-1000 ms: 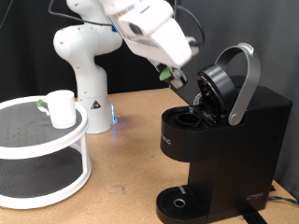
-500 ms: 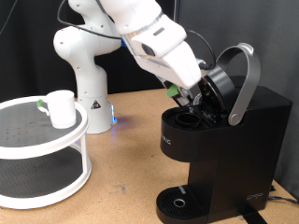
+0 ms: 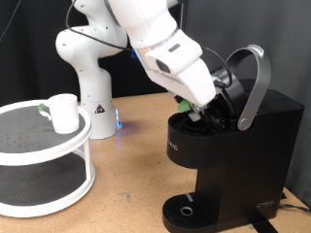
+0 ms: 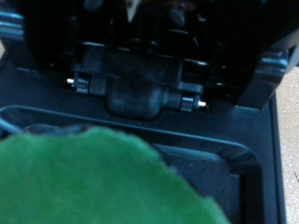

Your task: Make a cup of coffee with the keurig machine

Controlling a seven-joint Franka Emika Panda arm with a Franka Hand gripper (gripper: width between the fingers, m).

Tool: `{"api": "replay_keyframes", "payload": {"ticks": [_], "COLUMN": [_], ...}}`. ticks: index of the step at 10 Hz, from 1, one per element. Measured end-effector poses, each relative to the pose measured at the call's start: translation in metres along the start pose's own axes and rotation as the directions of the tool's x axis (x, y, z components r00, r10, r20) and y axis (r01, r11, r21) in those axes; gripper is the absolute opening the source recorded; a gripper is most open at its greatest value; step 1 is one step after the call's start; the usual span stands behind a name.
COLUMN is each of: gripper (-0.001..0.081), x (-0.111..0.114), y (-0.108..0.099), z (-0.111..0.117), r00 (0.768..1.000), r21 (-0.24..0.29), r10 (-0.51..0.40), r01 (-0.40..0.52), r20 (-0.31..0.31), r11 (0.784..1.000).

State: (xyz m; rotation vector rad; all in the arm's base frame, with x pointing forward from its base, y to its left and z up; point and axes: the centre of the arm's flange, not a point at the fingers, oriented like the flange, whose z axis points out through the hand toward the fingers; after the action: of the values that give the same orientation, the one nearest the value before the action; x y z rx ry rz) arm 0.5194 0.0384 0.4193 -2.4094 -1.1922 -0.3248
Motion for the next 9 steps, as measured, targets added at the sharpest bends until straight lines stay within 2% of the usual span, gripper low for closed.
{"api": "replay_keyframes", "payload": {"ticks": [9], "gripper": [0.0468], "x": [0.001], "y": [0.001], "z": [0.03], "r00": [0.997], "r21": [0.02], "r10": [-0.013], "r01": [0.011], "r20": [0.076], "r11": [1.0]}}
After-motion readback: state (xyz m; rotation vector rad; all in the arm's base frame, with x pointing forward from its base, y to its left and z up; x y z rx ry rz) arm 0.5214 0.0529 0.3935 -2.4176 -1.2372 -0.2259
